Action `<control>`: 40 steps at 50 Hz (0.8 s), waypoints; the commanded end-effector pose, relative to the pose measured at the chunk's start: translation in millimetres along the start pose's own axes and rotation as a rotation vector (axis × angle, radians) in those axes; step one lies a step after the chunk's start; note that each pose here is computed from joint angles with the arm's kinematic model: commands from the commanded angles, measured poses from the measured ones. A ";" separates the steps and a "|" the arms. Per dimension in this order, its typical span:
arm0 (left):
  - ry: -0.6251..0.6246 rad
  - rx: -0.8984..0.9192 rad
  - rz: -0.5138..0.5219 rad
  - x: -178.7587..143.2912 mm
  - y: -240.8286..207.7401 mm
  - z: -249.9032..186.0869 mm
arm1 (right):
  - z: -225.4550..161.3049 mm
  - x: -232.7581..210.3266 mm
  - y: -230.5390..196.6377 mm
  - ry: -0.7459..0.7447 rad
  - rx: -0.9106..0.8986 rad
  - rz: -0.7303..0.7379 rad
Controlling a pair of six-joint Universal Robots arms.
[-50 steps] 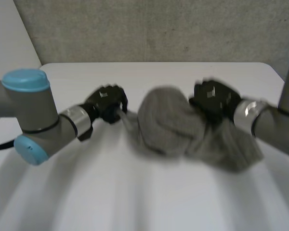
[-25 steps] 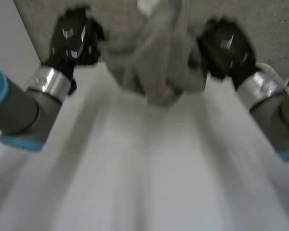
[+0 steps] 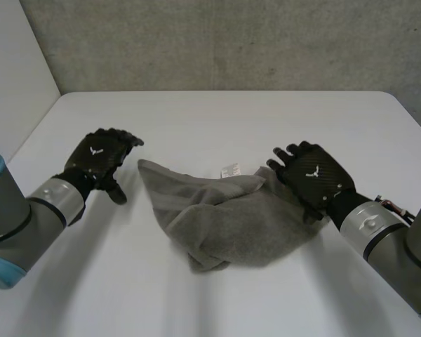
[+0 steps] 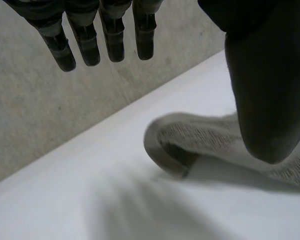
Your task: Fold the towel.
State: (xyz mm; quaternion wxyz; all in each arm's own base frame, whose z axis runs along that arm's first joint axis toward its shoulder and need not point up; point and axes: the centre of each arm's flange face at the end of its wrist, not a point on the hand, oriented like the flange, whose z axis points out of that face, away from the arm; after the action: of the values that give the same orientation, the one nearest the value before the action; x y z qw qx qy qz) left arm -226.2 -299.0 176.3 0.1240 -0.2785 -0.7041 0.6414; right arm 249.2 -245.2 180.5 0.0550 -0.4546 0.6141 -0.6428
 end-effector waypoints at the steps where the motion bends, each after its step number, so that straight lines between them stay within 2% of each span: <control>1: 0.042 0.056 0.009 15.4 -23.2 -1.5 | -2.0 14.0 -13.4 0.036 0.013 0.175; 3: 0.074 0.063 0.003 26.3 -27.5 -1.3 | -1.7 15.9 -16.2 0.029 0.008 0.234; 6: 0.134 0.044 -0.040 45.5 -31.2 -4.1 | 2.4 20.3 -21.1 -0.028 -0.065 0.408; 9: 0.179 -0.020 -0.094 58.1 -28.5 -10.0 | 6.0 19.0 -18.9 -0.064 -0.107 0.458; 12: 0.216 -0.121 -0.123 68.6 -13.9 -13.1 | 13.3 13.5 -18.1 -0.181 -0.212 0.545; 18: 0.264 -0.168 -0.125 82.2 -13.2 -12.5 | 29.7 2.4 -5.6 -0.309 -0.312 0.618; 25: 0.302 -0.261 -0.119 85.0 -5.6 -15.8 | 46.2 -0.4 8.8 -0.319 -0.334 0.615; 30: 0.353 -0.384 -0.055 92.0 4.8 -33.9 | 55.3 -8.3 10.8 -0.342 -0.329 0.589; 40: 0.363 -0.435 -0.047 92.6 15.8 -42.2 | 59.9 -26.6 6.8 -0.383 -0.320 0.504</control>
State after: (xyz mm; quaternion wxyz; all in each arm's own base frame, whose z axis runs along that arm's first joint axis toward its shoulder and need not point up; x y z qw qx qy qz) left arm -277.2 -213.7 152.9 0.2017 -0.3928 -0.7955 0.4150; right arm 298.5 -278.9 153.8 0.2614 -0.3874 0.7838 -0.4090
